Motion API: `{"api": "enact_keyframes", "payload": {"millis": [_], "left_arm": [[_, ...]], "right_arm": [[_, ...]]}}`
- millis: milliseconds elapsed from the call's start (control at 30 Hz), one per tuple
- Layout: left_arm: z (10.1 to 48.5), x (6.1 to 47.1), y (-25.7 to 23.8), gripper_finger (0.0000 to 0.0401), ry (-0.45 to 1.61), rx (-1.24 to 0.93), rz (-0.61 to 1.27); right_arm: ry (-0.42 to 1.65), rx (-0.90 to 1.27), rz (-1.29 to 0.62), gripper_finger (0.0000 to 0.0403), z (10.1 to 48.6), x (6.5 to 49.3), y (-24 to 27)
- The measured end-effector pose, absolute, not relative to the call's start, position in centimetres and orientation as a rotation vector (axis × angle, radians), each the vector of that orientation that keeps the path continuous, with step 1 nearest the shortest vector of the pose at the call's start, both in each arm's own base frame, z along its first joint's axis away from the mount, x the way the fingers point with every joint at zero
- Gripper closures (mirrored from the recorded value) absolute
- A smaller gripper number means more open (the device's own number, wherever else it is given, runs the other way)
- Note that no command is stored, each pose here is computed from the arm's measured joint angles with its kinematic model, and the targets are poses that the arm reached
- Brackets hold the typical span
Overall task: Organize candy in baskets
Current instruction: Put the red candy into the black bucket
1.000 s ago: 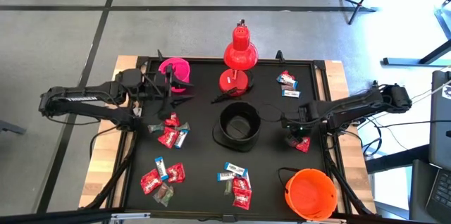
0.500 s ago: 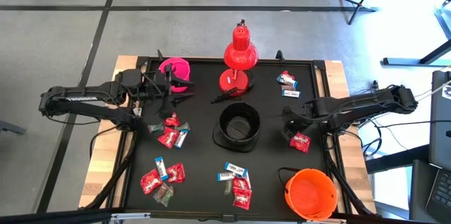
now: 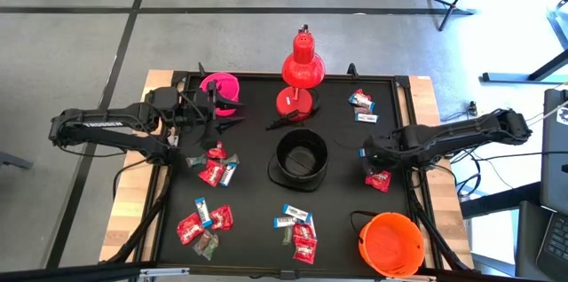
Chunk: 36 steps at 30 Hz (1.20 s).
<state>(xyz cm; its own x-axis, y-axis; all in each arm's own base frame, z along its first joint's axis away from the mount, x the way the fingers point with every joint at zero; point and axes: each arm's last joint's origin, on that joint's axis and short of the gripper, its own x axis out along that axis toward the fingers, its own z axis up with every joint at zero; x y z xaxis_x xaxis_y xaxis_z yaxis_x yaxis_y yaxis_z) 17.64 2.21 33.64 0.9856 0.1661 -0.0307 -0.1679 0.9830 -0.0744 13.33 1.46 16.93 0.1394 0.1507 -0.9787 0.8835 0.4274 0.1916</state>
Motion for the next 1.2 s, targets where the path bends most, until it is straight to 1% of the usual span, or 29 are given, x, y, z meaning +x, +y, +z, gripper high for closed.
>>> {"api": "enact_keyframes", "payload": {"millis": [200, 367, 533, 600, 667, 733, 867, 900, 1033, 1200], "left_arm": [[33.6, 17.6, 2.2, 0.0222, 0.03, -0.077, 0.168], [33.6, 17.6, 2.2, 0.0222, 0.031, -0.077, 0.168], [33.6, 17.6, 2.2, 0.0222, 0.031, -0.077, 0.168], [33.6, 17.6, 2.2, 0.0222, 0.031, -0.077, 0.168], [33.6, 17.6, 2.2, 0.0222, 0.031, -0.077, 0.168], [33.6, 17.6, 2.2, 0.0222, 0.031, -0.077, 0.168], [33.6, 17.6, 2.2, 0.0222, 0.031, -0.072, 0.169], [33.6, 17.6, 2.2, 0.0222, 0.031, -0.072, 0.168], [33.6, 17.6, 2.2, 0.0222, 0.031, -0.072, 0.169], [33.6, 17.6, 2.2, 0.0222, 0.031, -0.072, 0.179]], "right_arm": [[1.387, 1.087, -0.677, 0.0235, 15.1, 13.1, 1.6], [1.412, 1.093, -0.679, 0.0235, 13.7, 12.6, 1.6], [1.402, 1.077, -0.666, 0.0243, 13.4, 12.6, 1.6], [1.403, 1.065, -0.657, 0.0258, 13.4, 12.6, 1.6], [1.397, 1.057, -0.653, 0.0281, 13.4, 12.7, 1.6], [1.393, 1.047, -0.653, 0.0311, 13.4, 12.7, 1.6], [1.362, 1.013, -0.641, 0.0384, 13.6, 12.7, 1.5], [1.35, 1.008, -0.637, 0.0393, 13.7, 12.7, 1.5], [1.293, 0.945, -0.685, 0.0396, 15.0, 12.8, 1.2], [1.214, 0.873, -0.695, 0.0401, 18.7, 13.5, 1.0]]}}
